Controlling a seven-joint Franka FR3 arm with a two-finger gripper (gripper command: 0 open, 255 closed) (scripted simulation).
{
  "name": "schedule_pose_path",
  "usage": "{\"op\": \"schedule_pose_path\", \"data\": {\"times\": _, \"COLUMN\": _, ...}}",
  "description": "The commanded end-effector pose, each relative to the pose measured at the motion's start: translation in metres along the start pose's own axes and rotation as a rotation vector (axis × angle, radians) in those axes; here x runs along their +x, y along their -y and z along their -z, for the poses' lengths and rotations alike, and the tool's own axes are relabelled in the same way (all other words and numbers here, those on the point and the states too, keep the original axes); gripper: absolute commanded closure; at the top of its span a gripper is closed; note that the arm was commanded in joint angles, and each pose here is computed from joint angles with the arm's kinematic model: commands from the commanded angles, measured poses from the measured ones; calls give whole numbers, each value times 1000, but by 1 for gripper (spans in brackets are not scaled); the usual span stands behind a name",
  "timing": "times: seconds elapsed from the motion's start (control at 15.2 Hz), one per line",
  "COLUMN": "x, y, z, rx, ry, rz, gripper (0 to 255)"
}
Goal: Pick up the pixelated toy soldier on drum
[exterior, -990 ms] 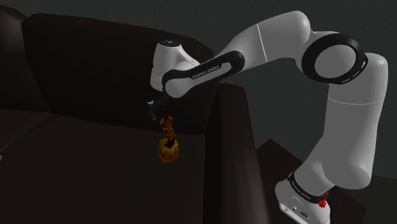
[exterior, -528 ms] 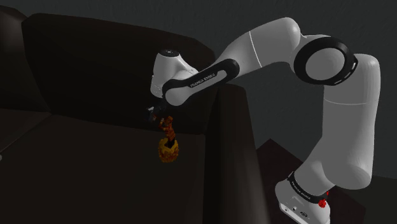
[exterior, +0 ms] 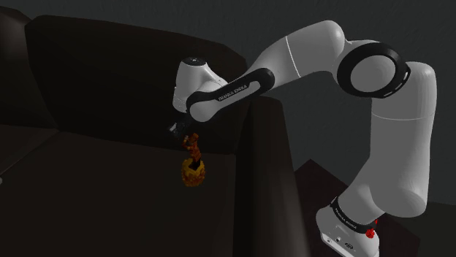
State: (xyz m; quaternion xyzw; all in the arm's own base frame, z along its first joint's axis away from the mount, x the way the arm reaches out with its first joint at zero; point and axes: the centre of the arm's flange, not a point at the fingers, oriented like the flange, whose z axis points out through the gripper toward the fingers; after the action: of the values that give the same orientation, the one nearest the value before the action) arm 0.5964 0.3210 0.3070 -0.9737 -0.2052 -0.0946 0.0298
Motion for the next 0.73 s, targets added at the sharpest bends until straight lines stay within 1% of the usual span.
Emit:
{"op": "schedule_pose_path", "data": {"times": 0.0, "x": 0, "y": 0, "z": 0, "rx": 0, "ry": 1, "rz": 0, "gripper": 255}}
{"op": "schedule_pose_path", "data": {"times": 0.07, "x": 0, "y": -1, "z": -1, "rx": 0, "ry": 1, "rz": 0, "gripper": 255}}
{"op": "schedule_pose_path", "data": {"times": 0.66, "x": 9, "y": 0, "z": 46, "rx": 0, "ry": 1, "rz": 0, "gripper": 255}}
